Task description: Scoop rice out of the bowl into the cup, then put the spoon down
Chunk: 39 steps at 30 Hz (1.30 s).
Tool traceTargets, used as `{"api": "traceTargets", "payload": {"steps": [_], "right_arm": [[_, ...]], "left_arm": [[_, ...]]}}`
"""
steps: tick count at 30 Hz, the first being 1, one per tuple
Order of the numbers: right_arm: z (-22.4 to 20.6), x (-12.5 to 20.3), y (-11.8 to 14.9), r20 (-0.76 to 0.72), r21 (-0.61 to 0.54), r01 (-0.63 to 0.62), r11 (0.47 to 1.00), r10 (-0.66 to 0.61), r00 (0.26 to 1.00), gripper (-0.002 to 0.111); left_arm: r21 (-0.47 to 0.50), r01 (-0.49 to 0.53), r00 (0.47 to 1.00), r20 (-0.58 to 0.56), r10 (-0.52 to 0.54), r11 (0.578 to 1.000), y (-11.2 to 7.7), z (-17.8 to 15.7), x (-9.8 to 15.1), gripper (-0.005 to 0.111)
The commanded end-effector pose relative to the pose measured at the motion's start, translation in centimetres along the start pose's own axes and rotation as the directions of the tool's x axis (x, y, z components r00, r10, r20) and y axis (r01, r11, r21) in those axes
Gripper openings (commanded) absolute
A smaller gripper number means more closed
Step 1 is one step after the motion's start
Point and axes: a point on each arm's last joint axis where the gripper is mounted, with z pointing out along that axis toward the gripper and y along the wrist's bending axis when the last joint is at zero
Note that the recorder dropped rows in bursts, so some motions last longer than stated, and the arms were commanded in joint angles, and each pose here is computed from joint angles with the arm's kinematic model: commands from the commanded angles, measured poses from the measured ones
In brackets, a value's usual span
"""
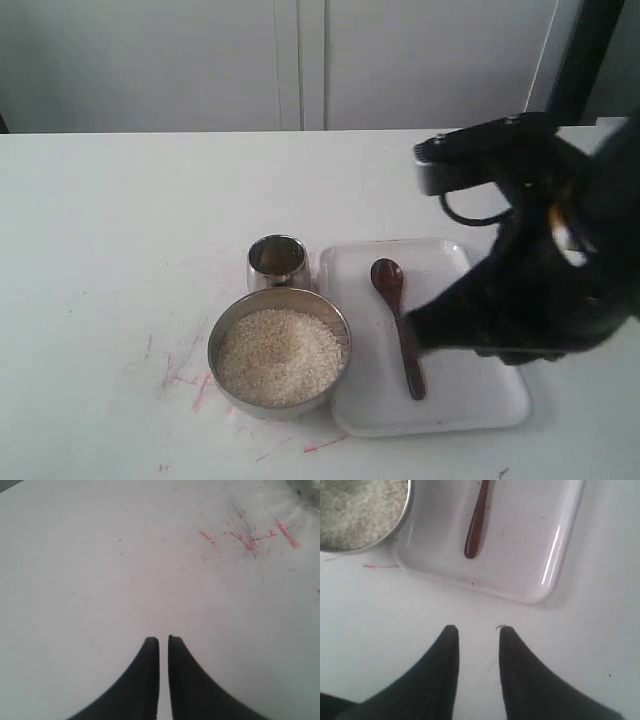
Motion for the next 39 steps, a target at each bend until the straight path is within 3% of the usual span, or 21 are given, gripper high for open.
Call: {"api": "traceTargets", "payload": {"steps": [1, 6, 14, 23, 31, 36, 39], "right_arm": [[-3.2, 3.6, -1.4, 0.074, -0.062, 0.006, 0.998, -0.001, 0.997, 0.016], [-5.7, 6.1, -3.5, 0.247, -0.136, 0.002, 0.991, 0.032, 0.969, 0.001], [-8.2, 8.2, -5.2, 0.366, -0.206, -0.006, 0.979, 0.083, 0.927, 0.000], [-9.3, 8.9, -7.2, 0.515, -0.117, 0.012, 0.993, 0.051, 0.856, 0.000], [-9.3, 12.5, -9.8, 0.783, -0.118, -0.127, 0.985, 0.171, 0.598, 0.000], [-7.2, 14.5, -10.2, 0.834, -0.087, -0.268, 0.960, 0.218, 0.507, 0.000], [-5.0, 15.0, -9.6, 0.885, -0.150, -0.255, 0.955, 0.245, 0.397, 0.000]], "left_arm": [[0.021, 0.010, 0.998, -0.055, -0.009, 1.000, -0.2, 0.1, 0.7, 0.014], [0.021, 0.010, 0.998, -0.055, -0.009, 1.000, -0.2, 0.1, 0.7, 0.014], [0.021, 0.010, 0.998, -0.055, -0.009, 1.000, -0.2, 0.1, 0.7, 0.014], [0.021, 0.010, 0.998, -0.055, -0.009, 1.000, -0.2, 0.1, 0.7, 0.014], [0.021, 0.010, 0.998, -0.055, -0.009, 1.000, -0.2, 0.1, 0.7, 0.014], [0.021, 0.010, 0.998, -0.055, -0.009, 1.000, -0.2, 0.1, 0.7, 0.014], [0.021, 0.010, 0.998, -0.055, -0.009, 1.000, -0.2, 0.1, 0.7, 0.014]]}}
